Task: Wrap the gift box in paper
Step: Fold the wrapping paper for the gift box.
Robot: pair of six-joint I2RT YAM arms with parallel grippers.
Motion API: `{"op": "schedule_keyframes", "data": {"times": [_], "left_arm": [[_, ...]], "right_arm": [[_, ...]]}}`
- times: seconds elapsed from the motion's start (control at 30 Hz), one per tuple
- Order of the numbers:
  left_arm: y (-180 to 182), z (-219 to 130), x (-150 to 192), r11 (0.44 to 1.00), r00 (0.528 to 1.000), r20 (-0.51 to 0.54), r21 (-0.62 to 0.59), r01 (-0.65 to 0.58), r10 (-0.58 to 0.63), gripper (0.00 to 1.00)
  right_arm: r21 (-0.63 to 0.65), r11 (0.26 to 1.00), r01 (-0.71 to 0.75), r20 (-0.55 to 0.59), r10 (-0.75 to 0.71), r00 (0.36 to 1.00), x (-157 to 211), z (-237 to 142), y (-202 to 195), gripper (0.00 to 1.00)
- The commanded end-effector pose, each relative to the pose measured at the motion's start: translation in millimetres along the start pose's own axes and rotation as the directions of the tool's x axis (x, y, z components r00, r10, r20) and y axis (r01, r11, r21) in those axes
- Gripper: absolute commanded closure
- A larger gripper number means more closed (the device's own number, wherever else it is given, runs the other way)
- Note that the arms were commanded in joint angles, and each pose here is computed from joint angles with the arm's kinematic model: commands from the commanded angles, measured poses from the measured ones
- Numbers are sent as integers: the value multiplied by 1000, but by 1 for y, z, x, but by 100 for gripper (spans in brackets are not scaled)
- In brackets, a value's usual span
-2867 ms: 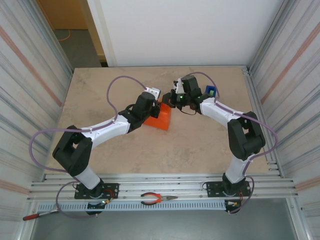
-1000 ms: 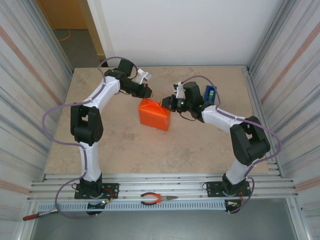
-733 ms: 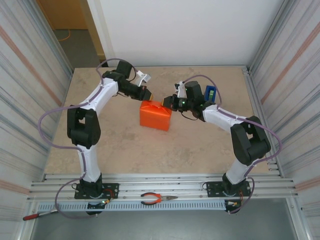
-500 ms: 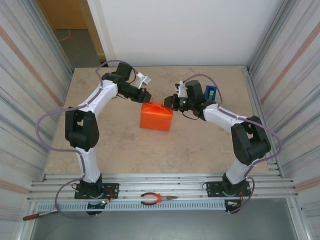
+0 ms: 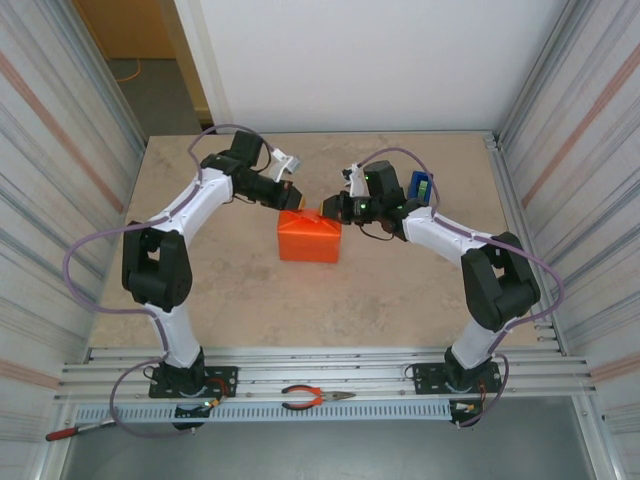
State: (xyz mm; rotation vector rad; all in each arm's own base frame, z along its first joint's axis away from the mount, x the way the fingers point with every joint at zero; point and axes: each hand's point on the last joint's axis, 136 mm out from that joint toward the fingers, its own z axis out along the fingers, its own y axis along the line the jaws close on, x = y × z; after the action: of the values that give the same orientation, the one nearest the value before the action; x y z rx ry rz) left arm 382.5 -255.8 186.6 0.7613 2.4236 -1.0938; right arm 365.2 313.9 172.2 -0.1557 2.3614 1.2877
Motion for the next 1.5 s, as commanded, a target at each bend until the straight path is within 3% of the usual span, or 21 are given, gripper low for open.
{"op": "schedule_keyframes", "data": {"times": [0.0, 0.77, 1.23, 1.47], "left_arm": [[-19, -14, -5, 999, 999, 39, 19, -33, 32, 100], [-36, -12, 42, 999, 1000, -16, 34, -17, 17, 100], [-23, -10, 68, 999, 998, -59, -39, 10, -12, 100], [-23, -8, 70, 999, 998, -59, -27, 16, -18, 100]], "right_arm": [[231, 964, -130, -171, 171, 970, 66, 7, -67, 100], [223, 966, -127, -177, 168, 970, 66, 11, -60, 100], [107, 992, -65, -104, 76, 992, 6, -3, 5, 100], [58, 998, -26, -95, 31, 995, 1, -4, 36, 100]]}}
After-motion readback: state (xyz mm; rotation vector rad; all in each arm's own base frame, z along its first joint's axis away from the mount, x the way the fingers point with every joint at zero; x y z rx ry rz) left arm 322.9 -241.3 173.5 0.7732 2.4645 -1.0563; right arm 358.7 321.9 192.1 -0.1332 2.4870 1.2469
